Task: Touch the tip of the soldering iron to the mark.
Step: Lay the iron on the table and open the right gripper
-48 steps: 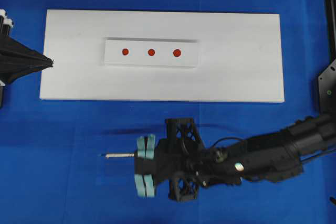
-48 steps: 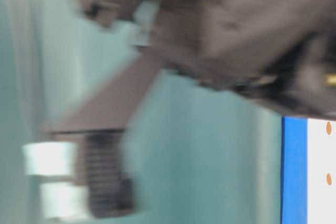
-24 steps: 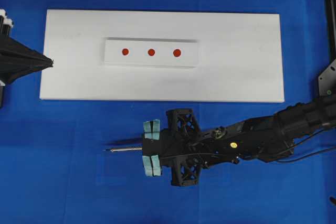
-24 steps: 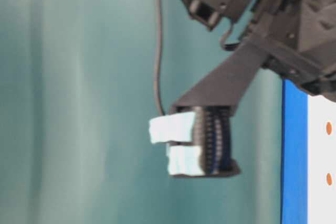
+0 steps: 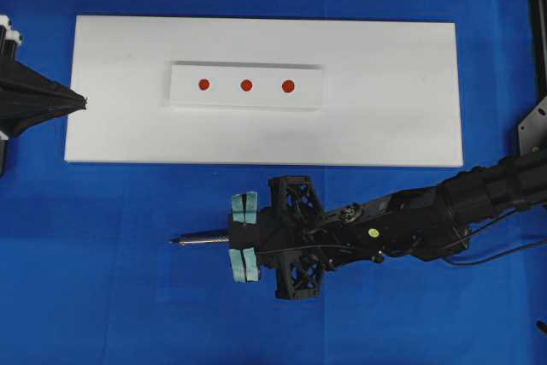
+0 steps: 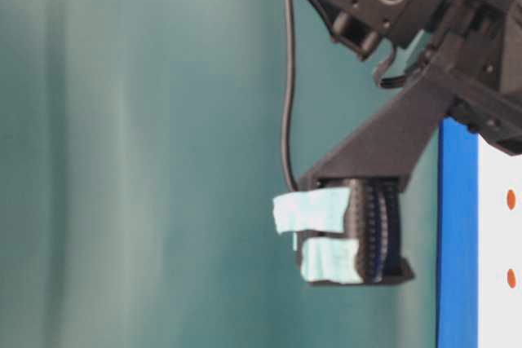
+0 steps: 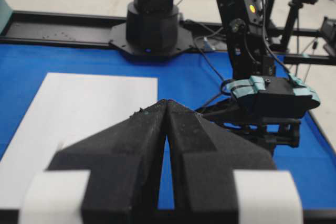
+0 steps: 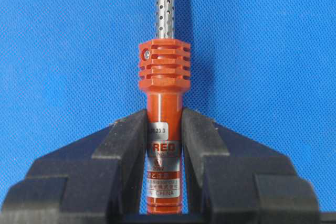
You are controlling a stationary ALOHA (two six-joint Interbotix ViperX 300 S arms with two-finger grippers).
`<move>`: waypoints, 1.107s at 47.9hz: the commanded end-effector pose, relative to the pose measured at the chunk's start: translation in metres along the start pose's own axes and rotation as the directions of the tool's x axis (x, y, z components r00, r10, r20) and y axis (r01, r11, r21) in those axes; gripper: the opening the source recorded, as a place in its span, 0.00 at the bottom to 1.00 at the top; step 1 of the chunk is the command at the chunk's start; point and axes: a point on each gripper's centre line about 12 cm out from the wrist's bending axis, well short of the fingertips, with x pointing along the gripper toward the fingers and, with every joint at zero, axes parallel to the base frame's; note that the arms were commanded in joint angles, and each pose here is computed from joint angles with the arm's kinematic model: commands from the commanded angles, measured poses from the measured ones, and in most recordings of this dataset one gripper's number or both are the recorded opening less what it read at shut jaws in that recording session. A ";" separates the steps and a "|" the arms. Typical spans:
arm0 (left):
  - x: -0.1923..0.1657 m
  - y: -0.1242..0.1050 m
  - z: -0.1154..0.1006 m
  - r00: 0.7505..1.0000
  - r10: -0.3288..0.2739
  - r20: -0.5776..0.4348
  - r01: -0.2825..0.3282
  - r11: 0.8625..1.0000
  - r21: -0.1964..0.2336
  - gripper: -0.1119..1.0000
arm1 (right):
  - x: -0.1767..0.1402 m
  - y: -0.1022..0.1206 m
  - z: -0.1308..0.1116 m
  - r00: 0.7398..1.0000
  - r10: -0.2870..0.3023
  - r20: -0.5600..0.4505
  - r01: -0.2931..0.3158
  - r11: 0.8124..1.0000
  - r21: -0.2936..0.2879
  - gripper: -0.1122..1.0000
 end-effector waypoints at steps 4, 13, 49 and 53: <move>0.001 -0.001 0.005 1.000 -0.004 0.014 0.004 1.000 0.000 0.10 | -0.008 0.003 0.010 0.999 0.021 0.035 -0.021 1.000 0.011 0.16; 0.001 -0.001 0.005 1.000 -0.004 0.014 0.004 1.000 0.000 0.10 | -0.008 0.003 0.009 0.999 0.026 0.030 -0.027 0.999 0.037 0.16; 0.001 -0.001 0.005 1.000 -0.004 0.012 0.004 1.000 -0.002 0.10 | -0.047 0.004 0.029 0.998 -0.050 -0.042 0.055 0.990 0.129 0.90; 0.001 -0.001 0.005 1.000 -0.004 0.012 0.004 1.000 0.000 0.10 | -0.066 0.005 0.038 0.999 -0.045 -0.012 0.046 0.990 0.134 0.90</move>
